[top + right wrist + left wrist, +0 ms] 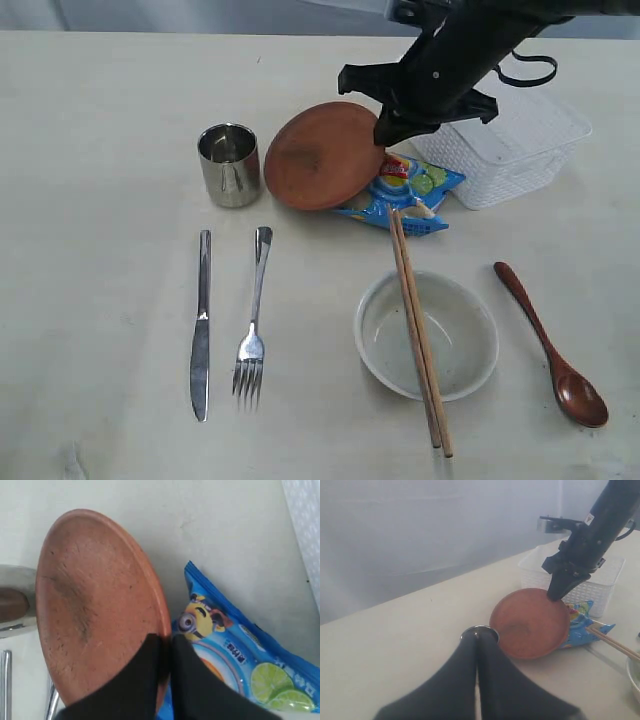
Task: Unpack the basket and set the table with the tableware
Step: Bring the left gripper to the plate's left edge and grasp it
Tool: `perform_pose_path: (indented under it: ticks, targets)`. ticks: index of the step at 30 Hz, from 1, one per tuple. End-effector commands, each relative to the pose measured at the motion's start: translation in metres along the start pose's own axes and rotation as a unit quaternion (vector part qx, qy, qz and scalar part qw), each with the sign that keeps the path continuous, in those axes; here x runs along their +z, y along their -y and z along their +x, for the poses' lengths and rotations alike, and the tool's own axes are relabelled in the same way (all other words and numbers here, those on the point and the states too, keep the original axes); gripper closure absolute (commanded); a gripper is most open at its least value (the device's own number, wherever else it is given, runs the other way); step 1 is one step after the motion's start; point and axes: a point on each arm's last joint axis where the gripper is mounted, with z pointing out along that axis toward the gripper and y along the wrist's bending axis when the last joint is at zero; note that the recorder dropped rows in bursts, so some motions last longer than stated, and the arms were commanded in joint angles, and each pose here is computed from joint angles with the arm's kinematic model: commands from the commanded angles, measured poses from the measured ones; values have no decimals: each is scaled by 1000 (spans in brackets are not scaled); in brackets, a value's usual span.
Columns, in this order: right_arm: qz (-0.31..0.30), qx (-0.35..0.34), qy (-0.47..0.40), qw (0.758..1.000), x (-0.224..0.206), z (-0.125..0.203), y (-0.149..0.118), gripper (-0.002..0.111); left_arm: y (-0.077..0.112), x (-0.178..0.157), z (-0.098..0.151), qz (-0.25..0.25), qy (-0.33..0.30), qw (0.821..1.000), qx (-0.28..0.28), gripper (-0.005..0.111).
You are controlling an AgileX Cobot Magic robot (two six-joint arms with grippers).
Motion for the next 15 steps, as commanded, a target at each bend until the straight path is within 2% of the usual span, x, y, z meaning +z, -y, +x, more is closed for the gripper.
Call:
perform_pose_path:
  ticks: [1,4,5,6,9,12,15]
  targets:
    - [-3,8,20,1000,-14,-5,4,109,1,1,1,6,3,1000,-5,107]
    - [-6,-2,36,999,-31,-7,4,109,3,11,4,7,-24,998,-52,106]
    - [-6,-7,36,999,-37,-6,4,109,5,20,6,10,-41,996,-77,102]
    - [-7,-10,38,999,-40,-6,4,109,7,28,7,15,-51,995,-88,96]
    - [-11,-14,51,999,-51,-7,1,109,18,64,16,37,-92,981,-166,68]
    - [-13,-16,63,998,-59,-8,-1,109,22,88,22,24,-142,966,-216,64]
    - [-16,-19,71,997,-66,-8,-3,109,25,111,21,19,-169,959,-227,64]
